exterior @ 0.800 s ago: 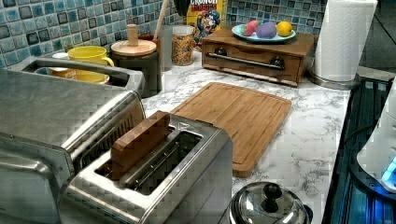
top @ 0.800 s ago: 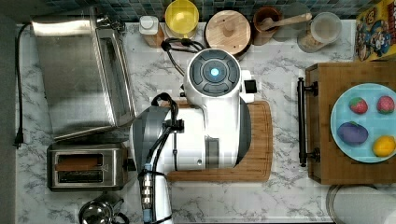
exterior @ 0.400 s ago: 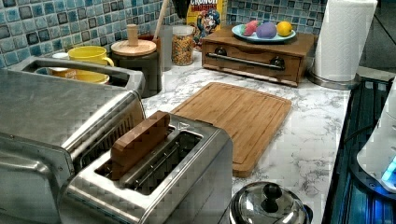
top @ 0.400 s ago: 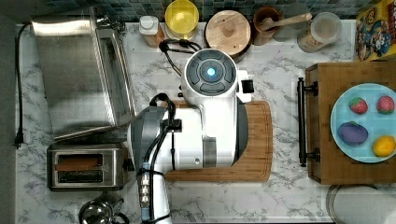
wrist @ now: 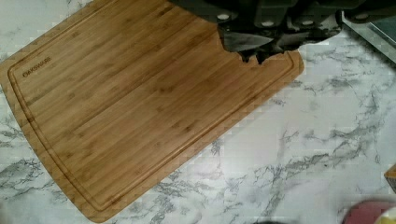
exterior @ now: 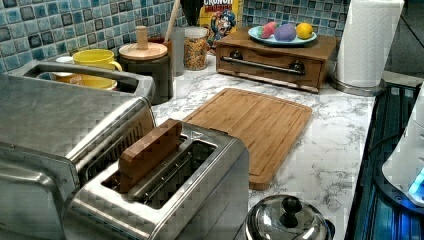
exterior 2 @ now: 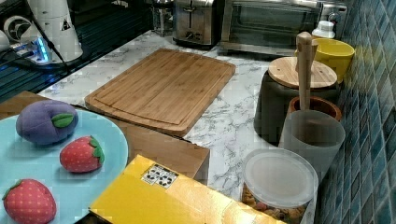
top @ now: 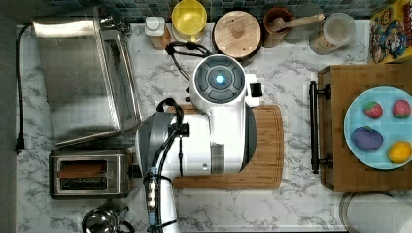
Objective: Turn on the toaster.
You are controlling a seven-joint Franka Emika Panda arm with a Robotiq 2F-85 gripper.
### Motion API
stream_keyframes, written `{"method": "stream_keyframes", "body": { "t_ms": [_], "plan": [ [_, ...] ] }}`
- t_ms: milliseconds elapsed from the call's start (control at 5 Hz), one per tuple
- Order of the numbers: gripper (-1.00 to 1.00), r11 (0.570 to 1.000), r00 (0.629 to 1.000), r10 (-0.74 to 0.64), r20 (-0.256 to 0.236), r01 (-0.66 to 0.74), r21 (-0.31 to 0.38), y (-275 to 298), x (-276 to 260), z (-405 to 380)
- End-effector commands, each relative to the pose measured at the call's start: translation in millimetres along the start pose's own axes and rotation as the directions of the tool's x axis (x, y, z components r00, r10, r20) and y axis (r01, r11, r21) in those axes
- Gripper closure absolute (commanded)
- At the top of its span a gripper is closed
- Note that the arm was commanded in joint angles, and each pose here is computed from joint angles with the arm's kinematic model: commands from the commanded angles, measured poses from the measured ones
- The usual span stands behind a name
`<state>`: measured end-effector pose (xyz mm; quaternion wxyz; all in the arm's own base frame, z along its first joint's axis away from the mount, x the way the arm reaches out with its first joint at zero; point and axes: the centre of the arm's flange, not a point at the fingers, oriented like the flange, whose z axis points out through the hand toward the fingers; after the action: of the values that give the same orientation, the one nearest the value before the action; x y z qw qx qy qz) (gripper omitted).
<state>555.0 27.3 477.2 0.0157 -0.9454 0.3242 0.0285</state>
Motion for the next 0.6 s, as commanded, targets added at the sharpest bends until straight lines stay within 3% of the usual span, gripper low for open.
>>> {"method": "stream_keyframes", "body": {
  "t_ms": [200, 600],
  "plan": [
    [1.00, 0.945, 0.943, -0.324, 0.074, 0.326, -0.012, -57.4, -107.1, 44.7],
    [1.00, 0.895, 0.891, -0.441, 0.108, 0.445, -0.014, -60.2, -160.4, 67.3]
  ]
}}
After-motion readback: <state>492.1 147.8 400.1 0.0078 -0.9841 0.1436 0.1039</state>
